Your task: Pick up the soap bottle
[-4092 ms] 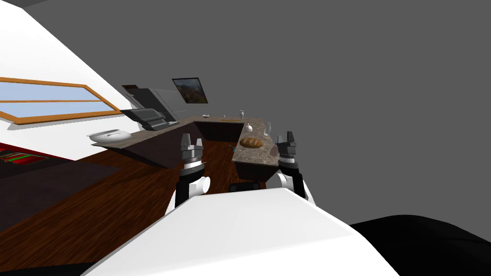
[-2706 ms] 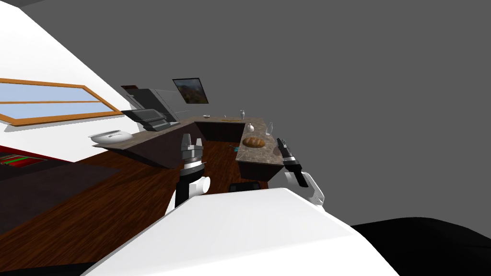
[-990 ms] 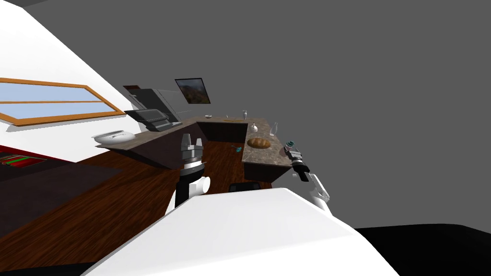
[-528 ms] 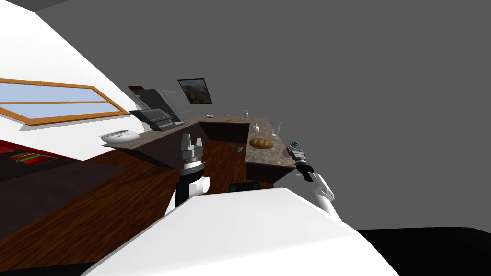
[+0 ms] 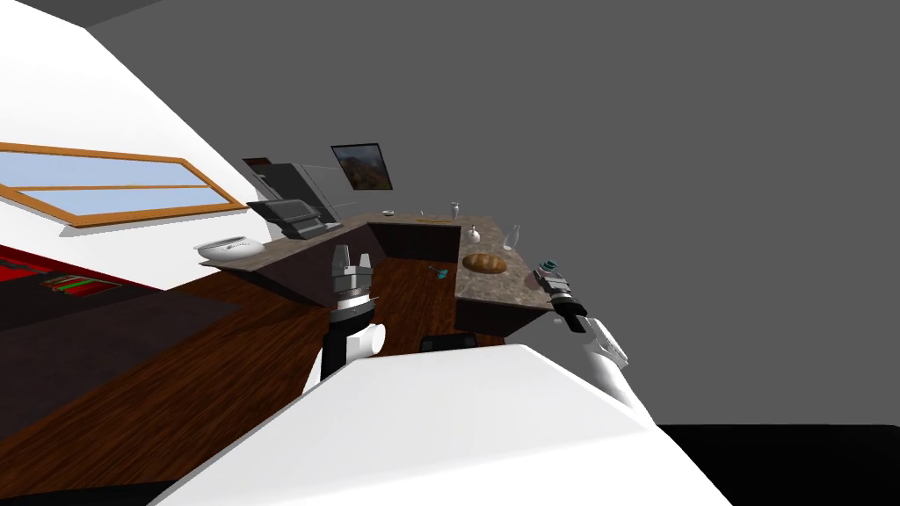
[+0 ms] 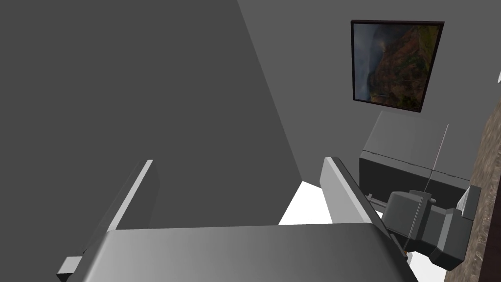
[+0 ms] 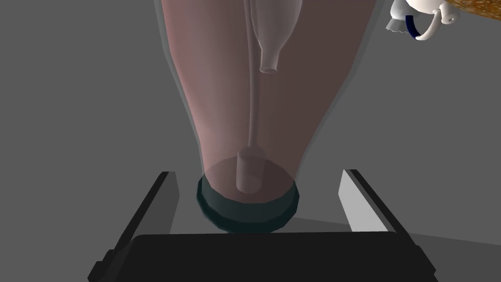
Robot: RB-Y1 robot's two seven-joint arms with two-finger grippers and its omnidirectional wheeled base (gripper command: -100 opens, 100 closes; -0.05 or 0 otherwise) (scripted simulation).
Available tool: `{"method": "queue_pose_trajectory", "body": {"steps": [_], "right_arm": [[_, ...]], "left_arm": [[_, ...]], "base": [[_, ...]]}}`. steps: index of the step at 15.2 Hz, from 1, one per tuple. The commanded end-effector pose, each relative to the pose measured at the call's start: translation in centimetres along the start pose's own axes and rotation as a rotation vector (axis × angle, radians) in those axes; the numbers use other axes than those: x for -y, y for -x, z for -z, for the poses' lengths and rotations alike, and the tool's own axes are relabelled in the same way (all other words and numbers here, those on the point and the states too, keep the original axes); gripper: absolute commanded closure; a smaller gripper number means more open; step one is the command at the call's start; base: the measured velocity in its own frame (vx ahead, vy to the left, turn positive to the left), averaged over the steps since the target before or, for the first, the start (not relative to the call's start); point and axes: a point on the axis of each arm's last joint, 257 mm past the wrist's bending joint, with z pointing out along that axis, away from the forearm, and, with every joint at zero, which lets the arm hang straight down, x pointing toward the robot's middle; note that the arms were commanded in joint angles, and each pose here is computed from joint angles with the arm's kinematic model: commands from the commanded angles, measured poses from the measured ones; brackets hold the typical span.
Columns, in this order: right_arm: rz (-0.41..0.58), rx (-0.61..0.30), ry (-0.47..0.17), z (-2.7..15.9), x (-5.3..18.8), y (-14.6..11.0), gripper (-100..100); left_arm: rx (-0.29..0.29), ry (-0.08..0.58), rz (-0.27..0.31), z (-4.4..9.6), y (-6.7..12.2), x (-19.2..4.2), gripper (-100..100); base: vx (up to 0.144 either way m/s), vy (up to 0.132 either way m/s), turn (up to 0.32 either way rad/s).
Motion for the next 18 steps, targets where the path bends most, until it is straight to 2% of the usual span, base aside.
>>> {"method": "queue_pose_trajectory", "body": {"steps": [1,2,3,6,7,9,10,12,13,16,17,18], "right_arm": [[0.001,0.003,-0.001,-0.2,1.2,0.0,-100],[-0.004,-0.013,-0.008,0.1,1.5,-0.8,-100],[0.009,0.03,0.004,-0.8,2.6,1.4,-100],[-0.005,-0.015,-0.016,-0.2,3.5,-0.9,-100],[0.003,0.021,-0.008,-0.9,4.7,1.0,-100],[-0.009,-0.013,-0.025,-0.3,5.4,-0.8,-100],[-0.001,0.03,-0.013,-1.1,6.5,1.5,-100],[-0.016,-0.01,-0.034,-0.4,7.3,-0.6,-100],[-0.009,0.036,-0.021,-1.3,8.3,1.9,-100],[-0.026,-0.006,-0.044,-0.5,9.1,-0.2,-100],[-0.023,0.038,-0.033,-1.2,10.1,2.1,-100],[-0.034,0.013,-0.047,-0.8,10.6,0.8,-100]], "left_arm": [[0.0,0.0,0.0,0.0,0.0,0.0,0],[0.0,0.0,0.0,0.0,0.0,0.0,0],[0.0,0.0,0.0,0.0,0.0,0.0,0],[0.0,0.0,0.0,0.0,0.0,0.0,0],[0.0,0.0,0.0,0.0,0.0,0.0,0],[0.0,0.0,0.0,0.0,0.0,0.0,0],[0.0,0.0,0.0,0.0,0.0,0.0,0],[0.0,0.0,0.0,0.0,0.0,0.0,0],[0.0,0.0,0.0,0.0,0.0,0.0,0],[0.0,0.0,0.0,0.0,0.0,0.0,0],[0.0,0.0,0.0,0.0,0.0,0.0,0],[0.0,0.0,0.0,0.0,0.0,0.0,0]], "base": [[0.009,0.066,0.049],[0.005,0.055,0.017],[0.007,0.071,0.041],[0.012,0.06,0.015],[0.012,0.071,0.035],[0.016,0.077,0.029],[-0.002,0.072,0.042],[0.006,0.072,0.03],[0.033,0.087,0.039],[0.014,0.065,0.015],[0.0,0.05,0.033],[0.006,0.066,0.045]]}}
